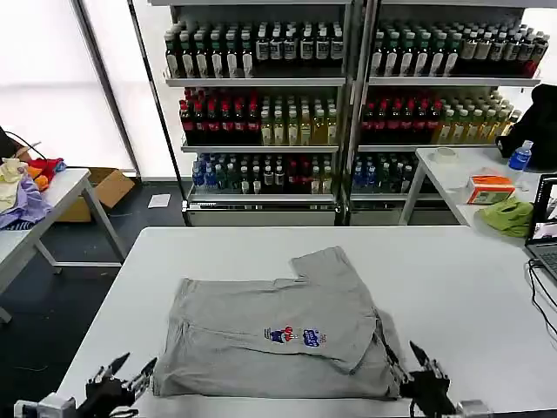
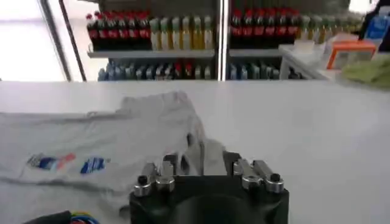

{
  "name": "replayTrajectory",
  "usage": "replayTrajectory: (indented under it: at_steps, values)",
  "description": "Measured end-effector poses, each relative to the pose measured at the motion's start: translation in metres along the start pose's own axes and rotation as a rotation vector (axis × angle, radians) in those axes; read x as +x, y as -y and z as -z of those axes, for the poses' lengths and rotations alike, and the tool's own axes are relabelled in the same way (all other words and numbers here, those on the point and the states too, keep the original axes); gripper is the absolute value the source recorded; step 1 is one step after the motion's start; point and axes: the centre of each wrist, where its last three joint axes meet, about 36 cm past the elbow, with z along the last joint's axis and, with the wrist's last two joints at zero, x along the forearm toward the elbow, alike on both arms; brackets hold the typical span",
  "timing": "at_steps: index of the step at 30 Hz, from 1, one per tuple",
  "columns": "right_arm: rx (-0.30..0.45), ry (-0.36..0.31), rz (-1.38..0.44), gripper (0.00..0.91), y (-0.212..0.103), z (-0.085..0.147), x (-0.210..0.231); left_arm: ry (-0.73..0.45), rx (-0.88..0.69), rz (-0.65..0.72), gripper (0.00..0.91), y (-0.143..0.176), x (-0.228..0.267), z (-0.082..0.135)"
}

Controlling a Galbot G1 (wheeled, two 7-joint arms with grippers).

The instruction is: Fold and organize the clothes.

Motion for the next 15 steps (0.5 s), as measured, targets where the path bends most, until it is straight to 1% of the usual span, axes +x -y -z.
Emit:
replayTrajectory:
  at_steps: [4,7,11,15]
  values:
    - [0.002,0.016,0.043,0.907,0.015,0.009,-0.050,0.046,-0.019,-0.042,0.907,-0.015,-0.025,0.012]
    - [-0.005,0.013,0.072,0.907,0.023,0.015,-0.089,0.069,-0.024,-0.080,0.907,-0.027,-0.052,0.020]
    - [-0.011,-0.005,0.094,0.907,0.032,0.022,-0.138,0.081,-0.033,-0.128,0.907,-0.040,-0.092,0.030]
    - [-0.021,-0.029,0.115,0.907,0.034,0.027,-0.179,0.077,-0.034,-0.172,0.907,-0.050,-0.133,0.041]
